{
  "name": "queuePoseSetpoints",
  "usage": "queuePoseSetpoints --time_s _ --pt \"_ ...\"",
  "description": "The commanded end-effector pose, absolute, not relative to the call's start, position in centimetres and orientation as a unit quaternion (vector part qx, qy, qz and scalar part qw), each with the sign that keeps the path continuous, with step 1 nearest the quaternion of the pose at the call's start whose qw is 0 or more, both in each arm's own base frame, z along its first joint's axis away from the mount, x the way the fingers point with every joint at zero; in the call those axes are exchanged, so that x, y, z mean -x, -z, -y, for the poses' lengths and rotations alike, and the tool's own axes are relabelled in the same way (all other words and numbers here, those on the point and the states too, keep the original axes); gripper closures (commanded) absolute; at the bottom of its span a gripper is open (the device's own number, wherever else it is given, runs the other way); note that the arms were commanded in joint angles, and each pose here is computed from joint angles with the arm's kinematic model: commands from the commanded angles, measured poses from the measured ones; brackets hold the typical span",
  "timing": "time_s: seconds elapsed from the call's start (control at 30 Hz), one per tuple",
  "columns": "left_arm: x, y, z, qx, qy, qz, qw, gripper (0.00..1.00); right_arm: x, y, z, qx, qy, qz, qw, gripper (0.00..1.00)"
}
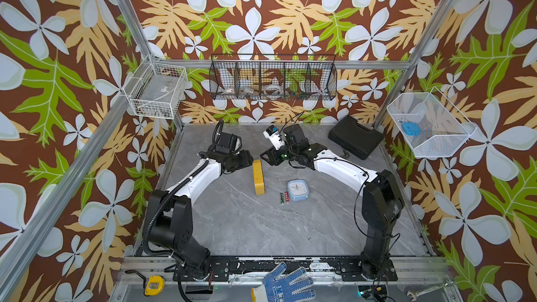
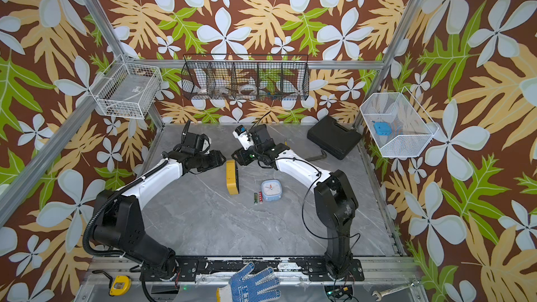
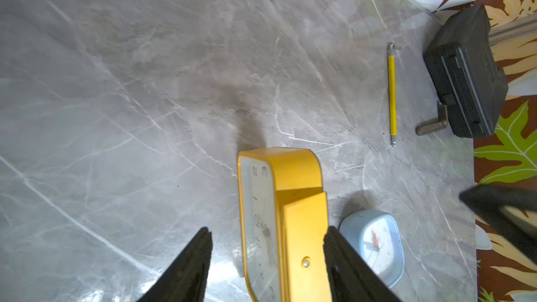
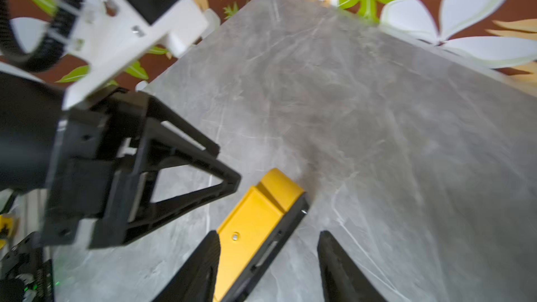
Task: Insert the battery into the alarm
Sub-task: Adjust the alarm at the center of the board.
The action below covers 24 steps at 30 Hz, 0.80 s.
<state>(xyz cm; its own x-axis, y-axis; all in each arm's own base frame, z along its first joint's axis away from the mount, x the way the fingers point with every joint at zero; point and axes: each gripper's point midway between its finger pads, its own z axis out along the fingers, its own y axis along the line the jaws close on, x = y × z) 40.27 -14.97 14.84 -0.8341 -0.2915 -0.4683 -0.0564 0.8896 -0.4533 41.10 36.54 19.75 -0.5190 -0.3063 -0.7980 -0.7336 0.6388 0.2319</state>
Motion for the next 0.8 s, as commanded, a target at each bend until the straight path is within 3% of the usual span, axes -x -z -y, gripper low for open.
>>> queuePoseSetpoints --time_s 0.0,0.4,0.77 --pt "-40.1 -14.6 15.3 0.094 0.185 -0.943 0.261 0.32 -42.1 -19.8 -34.2 0.287 -0.263 -0.834 0.391 0.4" --pt "-39.7 -11.6 17.9 0.052 0.14 -0.967 0.206 0.26 -41.2 -16.5 -25.9 0.195 -0.237 -0.869 0.387 0.34" --pt "-39.2 -10.0 19.9 0.025 0.156 -0.974 0.16 0.36 -40.5 -14.9 -25.9 0.194 -0.246 -0.876 0.367 0.34"
